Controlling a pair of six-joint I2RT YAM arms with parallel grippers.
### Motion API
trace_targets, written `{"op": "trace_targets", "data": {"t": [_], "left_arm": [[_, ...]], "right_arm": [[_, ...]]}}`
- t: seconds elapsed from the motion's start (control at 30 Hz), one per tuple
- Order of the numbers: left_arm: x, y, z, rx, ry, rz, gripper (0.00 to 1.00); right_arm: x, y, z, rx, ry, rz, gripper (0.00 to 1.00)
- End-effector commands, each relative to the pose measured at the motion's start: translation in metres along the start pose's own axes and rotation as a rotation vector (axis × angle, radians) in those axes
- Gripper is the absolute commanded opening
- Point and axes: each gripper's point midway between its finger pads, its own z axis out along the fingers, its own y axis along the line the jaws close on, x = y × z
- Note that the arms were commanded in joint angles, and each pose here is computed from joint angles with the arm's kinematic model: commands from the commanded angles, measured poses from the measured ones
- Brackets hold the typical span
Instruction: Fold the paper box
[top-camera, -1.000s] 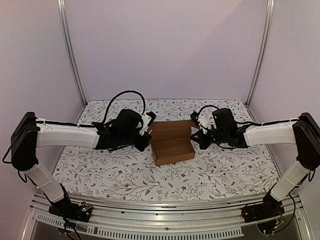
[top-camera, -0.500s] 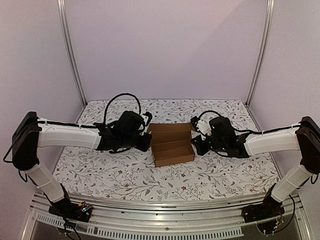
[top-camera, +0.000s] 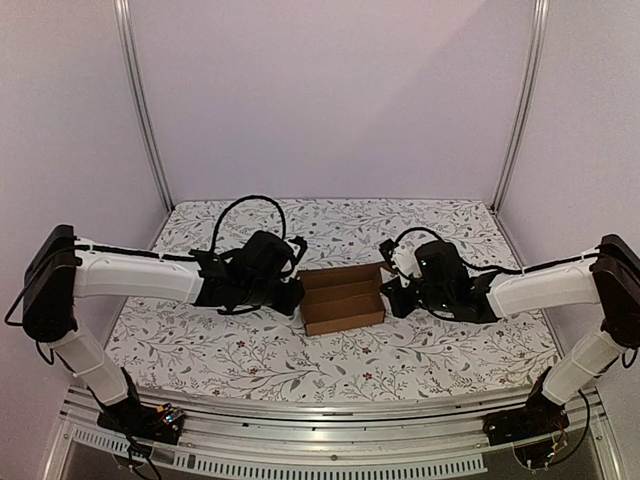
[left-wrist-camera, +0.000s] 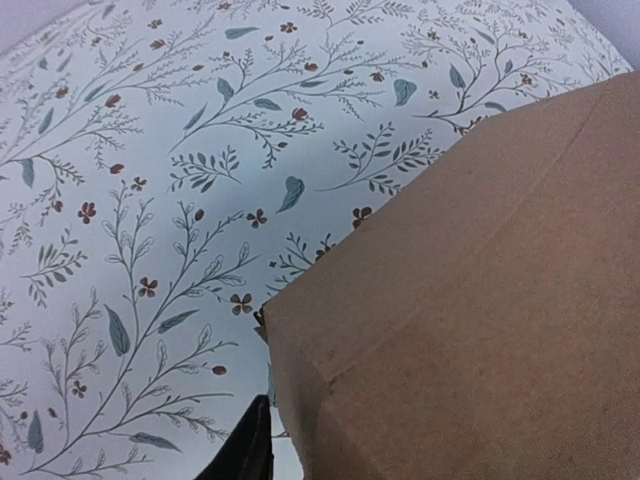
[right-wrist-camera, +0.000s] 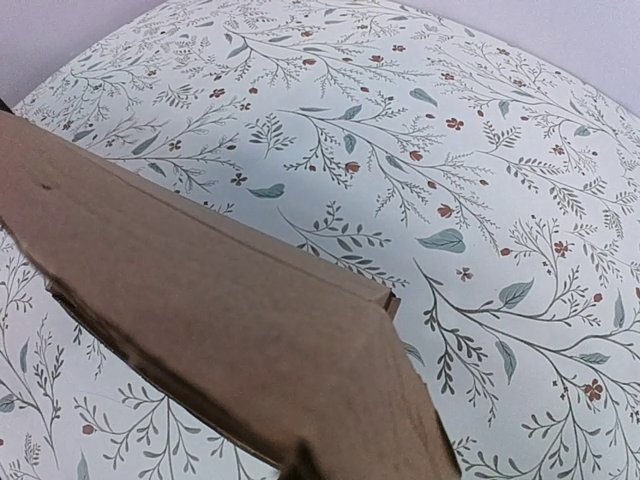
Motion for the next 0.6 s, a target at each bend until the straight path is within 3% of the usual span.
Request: {"op": "trace_targets", "data": {"t": [0.0, 0.23, 0.57], "left_arm": [[0.009, 0.014, -0.015, -0.065, 0.015, 0.041, 0.35], [0.004, 0.027, -0.039, -0.076, -0.034, 0.031, 0.47], [0.016, -0.006, -0.058, 0.206, -0.111, 0.033, 0.58]], "right_arm": [[0.011, 0.001, -0.005, 0.009, 0.032, 0.003, 0.0], [0.006, 0.0, -0.008, 0.015, 0.024, 0.018, 0.0], [-0.004, 0.001, -0.01, 0.017, 0.028, 0.083, 0.0]]}}
